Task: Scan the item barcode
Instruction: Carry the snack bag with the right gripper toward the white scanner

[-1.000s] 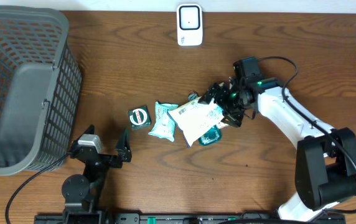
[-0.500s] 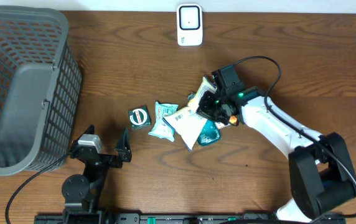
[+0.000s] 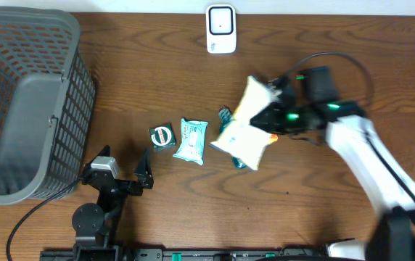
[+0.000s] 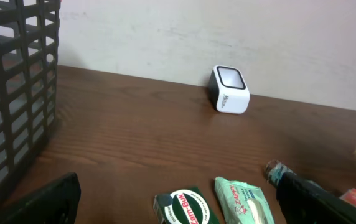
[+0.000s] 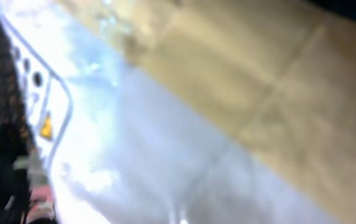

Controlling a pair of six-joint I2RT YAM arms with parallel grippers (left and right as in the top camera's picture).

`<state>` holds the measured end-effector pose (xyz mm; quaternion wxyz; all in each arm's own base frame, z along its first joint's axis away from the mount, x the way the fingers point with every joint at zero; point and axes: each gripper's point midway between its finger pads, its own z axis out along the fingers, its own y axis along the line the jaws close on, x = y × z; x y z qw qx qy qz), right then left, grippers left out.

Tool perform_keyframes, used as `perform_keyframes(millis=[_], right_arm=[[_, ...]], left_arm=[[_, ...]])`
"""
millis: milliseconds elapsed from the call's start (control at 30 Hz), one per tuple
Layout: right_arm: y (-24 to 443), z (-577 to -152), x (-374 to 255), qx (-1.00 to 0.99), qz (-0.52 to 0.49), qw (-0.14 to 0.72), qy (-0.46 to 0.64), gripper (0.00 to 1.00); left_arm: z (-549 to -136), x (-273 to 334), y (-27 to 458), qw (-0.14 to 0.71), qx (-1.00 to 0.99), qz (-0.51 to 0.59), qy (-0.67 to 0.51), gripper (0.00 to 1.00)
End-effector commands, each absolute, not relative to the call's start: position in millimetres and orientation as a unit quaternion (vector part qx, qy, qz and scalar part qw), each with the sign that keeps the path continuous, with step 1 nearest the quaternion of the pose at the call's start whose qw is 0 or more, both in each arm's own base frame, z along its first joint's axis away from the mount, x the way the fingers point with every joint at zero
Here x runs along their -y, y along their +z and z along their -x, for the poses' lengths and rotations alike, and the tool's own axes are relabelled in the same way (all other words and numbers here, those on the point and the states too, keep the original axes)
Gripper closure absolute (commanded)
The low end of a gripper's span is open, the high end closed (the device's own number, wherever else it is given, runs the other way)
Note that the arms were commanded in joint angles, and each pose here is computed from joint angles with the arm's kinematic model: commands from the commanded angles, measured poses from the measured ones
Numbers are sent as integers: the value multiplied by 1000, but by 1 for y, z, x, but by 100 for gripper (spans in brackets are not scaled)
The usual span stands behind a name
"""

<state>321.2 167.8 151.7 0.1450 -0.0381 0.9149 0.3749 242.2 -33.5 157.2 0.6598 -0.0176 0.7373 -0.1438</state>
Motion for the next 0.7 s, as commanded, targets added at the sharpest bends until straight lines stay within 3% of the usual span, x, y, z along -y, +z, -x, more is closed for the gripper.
perform_keyframes(millis=[0, 233, 400, 667], right_arm=[[214, -296, -166, -872, 159, 237, 398, 99], [276, -256, -163, -842, 206, 334, 371, 99], [296, -246, -152, -847, 158, 373, 343, 99], [288, -244, -151, -870, 17, 301, 389, 99]], left_arm=[[-241, 34, 142, 644, -752, 15, -143, 2], [-241, 35, 142, 644, -752, 14, -143, 2], [-241, 35, 142, 644, -752, 14, -143, 2], [-241, 35, 142, 644, -752, 14, -143, 2]])
